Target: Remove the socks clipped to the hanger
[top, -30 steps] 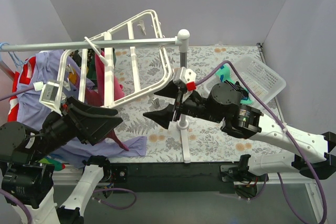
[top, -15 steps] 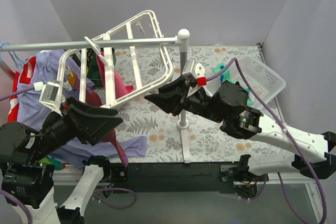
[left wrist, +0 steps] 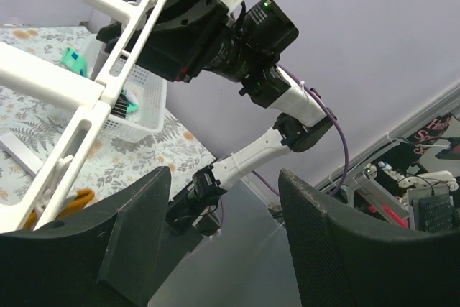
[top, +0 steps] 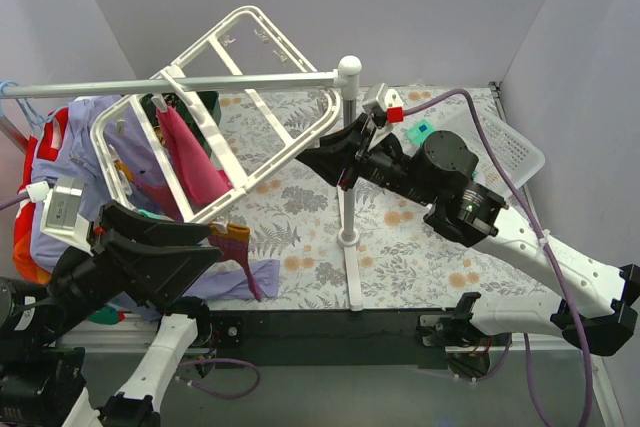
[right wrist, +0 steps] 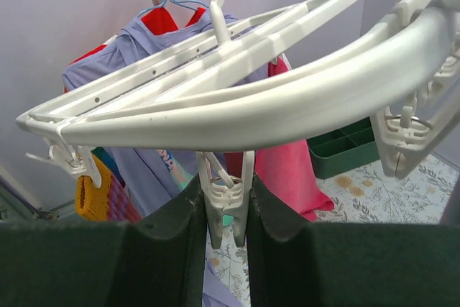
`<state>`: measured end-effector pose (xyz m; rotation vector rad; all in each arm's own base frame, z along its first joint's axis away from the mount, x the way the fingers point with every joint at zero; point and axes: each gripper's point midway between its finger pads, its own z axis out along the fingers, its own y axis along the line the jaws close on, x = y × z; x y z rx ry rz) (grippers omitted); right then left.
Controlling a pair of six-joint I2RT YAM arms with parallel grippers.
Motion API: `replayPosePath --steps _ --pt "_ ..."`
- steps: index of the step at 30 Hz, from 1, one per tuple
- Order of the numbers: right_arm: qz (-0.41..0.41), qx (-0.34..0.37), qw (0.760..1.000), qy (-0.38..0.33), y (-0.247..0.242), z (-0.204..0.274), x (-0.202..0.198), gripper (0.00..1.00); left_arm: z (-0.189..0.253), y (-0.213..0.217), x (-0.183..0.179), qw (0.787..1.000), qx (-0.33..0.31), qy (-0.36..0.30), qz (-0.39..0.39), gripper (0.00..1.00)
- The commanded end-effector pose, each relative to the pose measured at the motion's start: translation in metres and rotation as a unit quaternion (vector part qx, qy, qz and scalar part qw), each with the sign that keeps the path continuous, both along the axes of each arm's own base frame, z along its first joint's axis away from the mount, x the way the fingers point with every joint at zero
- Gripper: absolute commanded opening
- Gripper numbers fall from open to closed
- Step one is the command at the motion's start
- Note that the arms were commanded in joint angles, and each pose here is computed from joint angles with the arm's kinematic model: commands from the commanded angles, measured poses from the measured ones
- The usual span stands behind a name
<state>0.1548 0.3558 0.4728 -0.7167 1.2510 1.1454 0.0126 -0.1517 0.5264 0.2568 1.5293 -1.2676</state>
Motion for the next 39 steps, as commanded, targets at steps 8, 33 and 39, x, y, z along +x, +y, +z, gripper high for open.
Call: replayPosePath --steps 8,33,39 --pt "0.042 -0.006 0.999 0.027 -0.006 0.001 0.009 0.30 -0.036 0.004 0.026 0.997 0.010 0.070 0.032 0.59" --pt "0.191 0.017 0.981 -0.030 0.046 -0.127 -0.100 0.98 -0.054 0.008 0.039 0.993 0.015 0.106 0.054 0.57" --pt "0.191 0.013 0.981 -0.041 0.097 -0.143 -0.086 0.98 -0.054 0.008 0.036 0.993 0.015 0.106 0.053 0.57"
